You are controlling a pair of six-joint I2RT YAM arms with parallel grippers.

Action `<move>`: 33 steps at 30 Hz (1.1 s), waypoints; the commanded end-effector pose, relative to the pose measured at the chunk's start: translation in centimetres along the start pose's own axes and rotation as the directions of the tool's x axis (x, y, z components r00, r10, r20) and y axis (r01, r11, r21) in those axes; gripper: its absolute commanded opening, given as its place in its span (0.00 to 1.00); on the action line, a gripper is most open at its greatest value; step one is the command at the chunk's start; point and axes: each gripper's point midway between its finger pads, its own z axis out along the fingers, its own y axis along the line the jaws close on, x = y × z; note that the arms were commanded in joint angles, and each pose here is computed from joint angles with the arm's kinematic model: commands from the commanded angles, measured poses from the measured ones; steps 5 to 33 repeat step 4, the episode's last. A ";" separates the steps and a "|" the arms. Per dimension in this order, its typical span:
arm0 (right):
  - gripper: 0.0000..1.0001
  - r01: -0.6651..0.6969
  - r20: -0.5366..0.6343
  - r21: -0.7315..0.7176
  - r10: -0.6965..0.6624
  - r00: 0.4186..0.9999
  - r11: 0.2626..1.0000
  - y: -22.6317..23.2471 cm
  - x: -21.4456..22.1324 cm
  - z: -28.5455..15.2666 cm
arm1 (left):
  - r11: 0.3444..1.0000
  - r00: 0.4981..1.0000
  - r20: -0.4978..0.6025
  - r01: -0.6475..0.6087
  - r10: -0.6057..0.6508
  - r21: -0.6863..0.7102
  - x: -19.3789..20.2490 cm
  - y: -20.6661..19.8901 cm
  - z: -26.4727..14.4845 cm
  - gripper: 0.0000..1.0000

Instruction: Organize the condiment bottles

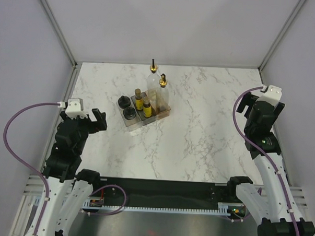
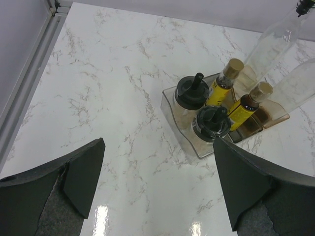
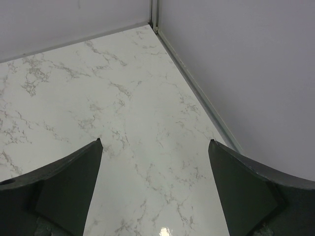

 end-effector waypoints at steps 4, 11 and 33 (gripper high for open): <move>0.98 -0.012 0.054 -0.027 0.013 0.998 1.000 0.3 -1.3 -0.2 | 0.999 0.998 0.058 -0.021 0.019 0.028 -1.4 -0.4 -0.1 1.00; 0.98 -0.012 0.054 -0.027 0.013 0.998 1.000 0.3 -1.3 -0.2 | 0.999 0.998 0.058 -0.021 0.019 0.028 -1.4 -0.4 -0.1 1.00; 0.98 -0.012 0.054 -0.027 0.013 0.998 1.000 0.3 -1.3 -0.2 | 0.999 0.998 0.058 -0.021 0.019 0.028 -1.4 -0.4 -0.1 1.00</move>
